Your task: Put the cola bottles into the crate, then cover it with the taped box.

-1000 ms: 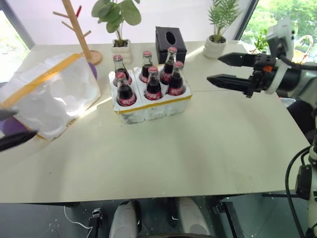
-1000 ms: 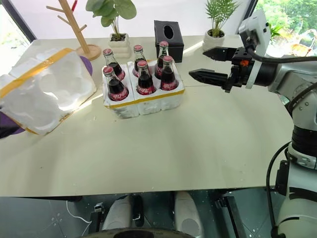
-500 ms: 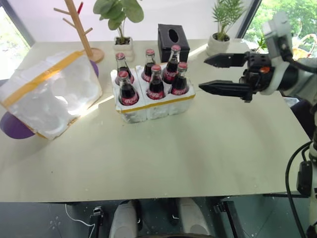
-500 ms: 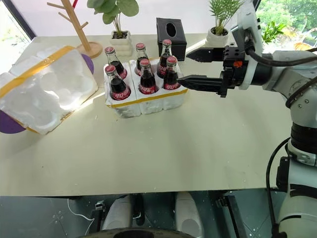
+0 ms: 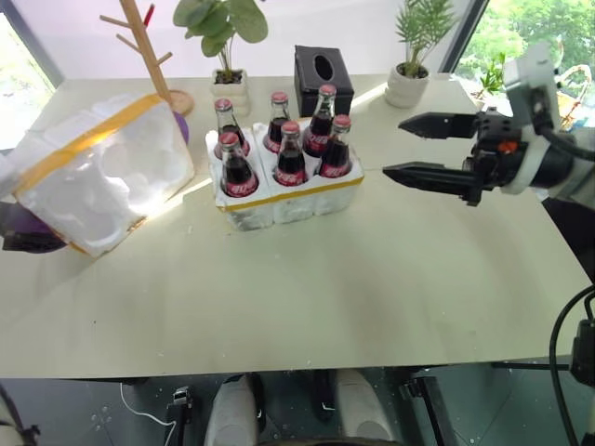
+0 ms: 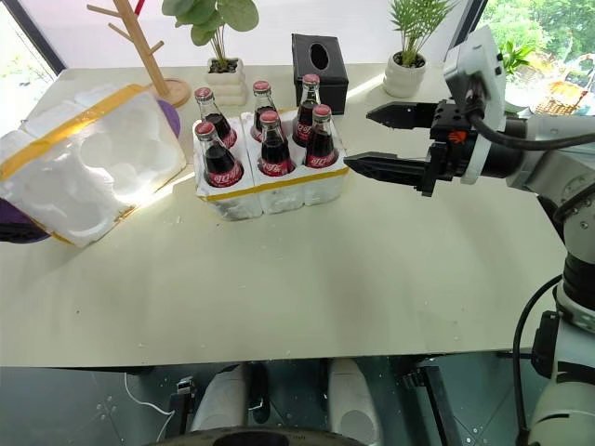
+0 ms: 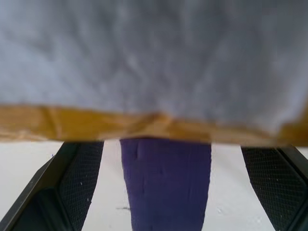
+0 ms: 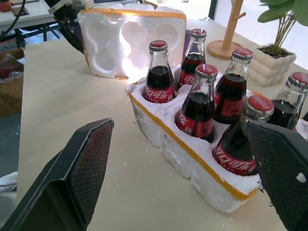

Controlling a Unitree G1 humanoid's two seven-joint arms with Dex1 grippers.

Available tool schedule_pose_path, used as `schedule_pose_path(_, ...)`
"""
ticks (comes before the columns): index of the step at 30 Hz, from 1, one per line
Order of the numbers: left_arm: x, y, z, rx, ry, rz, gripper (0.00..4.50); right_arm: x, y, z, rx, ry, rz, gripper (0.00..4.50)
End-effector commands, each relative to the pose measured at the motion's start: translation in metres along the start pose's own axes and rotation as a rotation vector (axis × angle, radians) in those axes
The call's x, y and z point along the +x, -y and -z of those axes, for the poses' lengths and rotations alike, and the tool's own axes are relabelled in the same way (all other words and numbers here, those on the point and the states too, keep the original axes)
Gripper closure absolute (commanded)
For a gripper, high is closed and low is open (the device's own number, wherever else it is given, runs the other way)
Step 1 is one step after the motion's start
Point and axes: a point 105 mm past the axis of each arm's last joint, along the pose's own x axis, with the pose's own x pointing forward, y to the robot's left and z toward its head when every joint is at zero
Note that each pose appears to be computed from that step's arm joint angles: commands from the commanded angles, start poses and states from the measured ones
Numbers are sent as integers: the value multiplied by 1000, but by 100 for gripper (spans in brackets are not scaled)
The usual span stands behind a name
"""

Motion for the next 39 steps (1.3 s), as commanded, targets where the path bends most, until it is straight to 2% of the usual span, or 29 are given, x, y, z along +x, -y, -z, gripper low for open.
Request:
schedule_pose_path(1, 0, -4, -5, 7, 16, -29, 0, -9, -6, -15, -56, 37, 27, 7)
schedule_pose_path(2, 1, -2, -5, 7, 14, -12, 57, -9, -6, -15, -53, 40, 32, 0)
schedule_pose_path(4, 3, 1, -3, 11, 5, 15, 141, -9, -6, -15, -51, 43, 38, 0)
schedule_pose_path(9, 1, 3, 1, 20, -22, 31, 405, -8, -4, -13, -51, 43, 46, 0)
schedule_pose_path(10, 1, 4, 1, 25, -26, 37, 424, -8, -4, -13, -50, 44, 45, 0)
schedule_pose_path(13, -3, 3, -3, 77, -23, 36, 424, -9, -1, -8, -21, 31, 40, 0)
schedule_pose_path(16, -11, -4, -25, 156, 74, -31, 424, -15, 5, 6, -11, -25, 73, 0)
schedule_pose_path(18, -20, -15, -51, 266, 165, -168, 424, -23, 14, 14, -29, -65, 140, 0)
schedule_pose_path(20, -33, -25, -89, 390, 296, -359, 424, -33, 19, 20, -23, -86, 175, 0)
schedule_pose_path(23, -56, -25, -142, 510, 484, -573, 424, -43, 21, 25, -9, -101, 207, 0)
schedule_pose_path(25, -69, -15, -175, 590, 577, -697, 424, -47, 23, 28, 7, -97, 231, 0)
schedule_pose_path(27, -72, -3, -189, 657, 612, -743, 424, -48, 23, 29, 15, -91, 238, 0)
schedule_pose_path(30, -68, 41, -228, 862, 683, -841, 424, -48, 26, 32, 34, -75, 267, 0)
schedule_pose_path(32, -63, 65, -240, 985, 684, -895, 424, -48, 27, 34, 41, -71, 283, 0)
schedule_pose_path(35, -50, 85, -239, 1164, 583, -954, 424, -49, 30, 35, 48, -68, 311, 0)
schedule_pose_path(39, -34, 103, -233, 1231, 513, -966, 424, -52, 32, 35, 61, -56, 334, 0)
